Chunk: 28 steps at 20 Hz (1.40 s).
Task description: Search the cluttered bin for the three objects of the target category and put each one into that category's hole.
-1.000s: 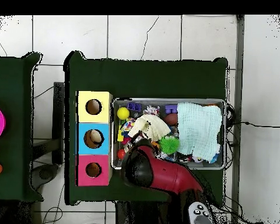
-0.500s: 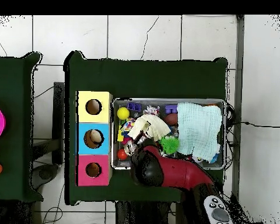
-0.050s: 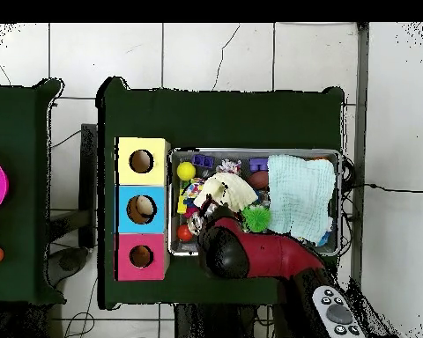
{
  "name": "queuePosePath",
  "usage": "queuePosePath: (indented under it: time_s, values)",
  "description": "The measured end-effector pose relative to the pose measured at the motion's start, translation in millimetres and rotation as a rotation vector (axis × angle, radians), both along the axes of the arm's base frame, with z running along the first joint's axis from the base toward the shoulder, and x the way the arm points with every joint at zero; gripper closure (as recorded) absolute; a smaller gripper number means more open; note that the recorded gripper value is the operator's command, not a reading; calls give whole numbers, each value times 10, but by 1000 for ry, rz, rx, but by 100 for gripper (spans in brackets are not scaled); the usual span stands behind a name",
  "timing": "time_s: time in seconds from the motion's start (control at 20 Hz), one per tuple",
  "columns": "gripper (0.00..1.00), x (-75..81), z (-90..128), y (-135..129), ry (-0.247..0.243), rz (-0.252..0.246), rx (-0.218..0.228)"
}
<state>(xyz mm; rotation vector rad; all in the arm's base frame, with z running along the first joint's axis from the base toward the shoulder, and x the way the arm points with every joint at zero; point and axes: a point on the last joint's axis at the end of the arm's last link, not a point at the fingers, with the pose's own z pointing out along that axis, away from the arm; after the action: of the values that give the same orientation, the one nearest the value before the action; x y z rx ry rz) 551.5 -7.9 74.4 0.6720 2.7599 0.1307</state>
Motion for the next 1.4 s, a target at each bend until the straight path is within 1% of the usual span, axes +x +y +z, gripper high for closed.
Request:
queuePosePath:
  time_s: [0.2,0.4,0.6,0.65,0.75,0.85,1.0,1.05,1.15,1.25,1.35,1.4]
  values:
    - [0,19,-18,38,-6,24,1]
    - [0,38,-30,194,-9,59,-2]
    - [0,32,-94,487,-2,112,-8]
    - [0,12,-129,620,3,137,-14]
    - [0,-14,-159,718,9,156,-22]
    - [0,-74,-213,873,21,189,-41]
    - [0,-141,-270,982,32,215,-62]
    - [0,-219,-329,1071,41,239,-82]
    - [0,-280,-369,1116,50,253,-96]
    - [0,-392,-422,1149,70,270,-122]
    - [0,-449,-443,1143,80,277,-140]
    - [0,-500,-451,1125,89,281,-160]
